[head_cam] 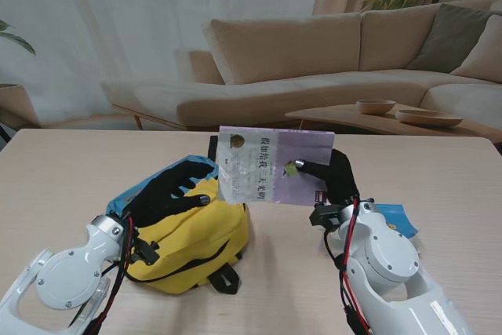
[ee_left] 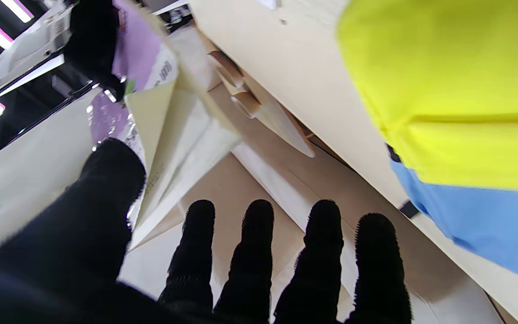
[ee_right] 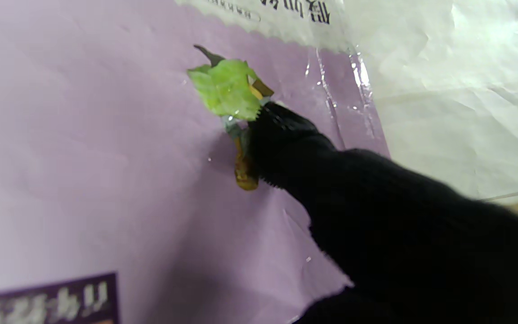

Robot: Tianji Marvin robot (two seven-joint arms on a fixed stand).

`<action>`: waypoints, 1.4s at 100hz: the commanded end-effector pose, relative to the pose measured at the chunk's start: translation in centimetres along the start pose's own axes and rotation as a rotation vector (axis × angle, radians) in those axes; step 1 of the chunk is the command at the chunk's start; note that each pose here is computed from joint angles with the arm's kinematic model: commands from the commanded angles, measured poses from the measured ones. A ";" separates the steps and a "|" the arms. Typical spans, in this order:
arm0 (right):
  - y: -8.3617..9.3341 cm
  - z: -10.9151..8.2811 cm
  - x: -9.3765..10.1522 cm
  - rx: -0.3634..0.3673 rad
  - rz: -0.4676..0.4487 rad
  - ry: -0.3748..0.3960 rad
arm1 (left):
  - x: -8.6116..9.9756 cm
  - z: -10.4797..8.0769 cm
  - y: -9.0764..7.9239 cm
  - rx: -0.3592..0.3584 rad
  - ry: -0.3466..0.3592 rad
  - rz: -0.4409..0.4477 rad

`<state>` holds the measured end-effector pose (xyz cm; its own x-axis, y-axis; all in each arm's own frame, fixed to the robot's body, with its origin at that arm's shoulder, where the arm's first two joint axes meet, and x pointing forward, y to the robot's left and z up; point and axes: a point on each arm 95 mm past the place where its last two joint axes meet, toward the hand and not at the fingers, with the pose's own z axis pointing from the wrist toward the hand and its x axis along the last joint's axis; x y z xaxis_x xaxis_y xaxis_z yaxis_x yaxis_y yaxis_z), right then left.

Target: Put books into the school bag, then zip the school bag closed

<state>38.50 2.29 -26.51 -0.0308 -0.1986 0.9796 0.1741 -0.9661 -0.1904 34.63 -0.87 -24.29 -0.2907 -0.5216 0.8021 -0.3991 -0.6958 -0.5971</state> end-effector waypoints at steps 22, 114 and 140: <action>1.2 0.6 0.0 -0.037 0.009 -0.001 | -0.6 -2.4 0.9 -0.153 -0.124 0.255; 1.6 0.4 -0.2 -0.045 -0.001 -0.013 | -3.2 -1.7 5.3 -0.307 -0.291 0.734; 1.9 0.0 0.0 -0.019 -0.013 -0.038 | -3.7 -0.9 4.8 -0.192 -0.264 0.706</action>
<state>39.22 0.03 -27.13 0.0041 -0.1764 0.9843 0.1321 -0.9756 -0.1754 32.99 -1.67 -30.10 -0.3326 -0.9293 0.1602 -0.3385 -0.0409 -0.9401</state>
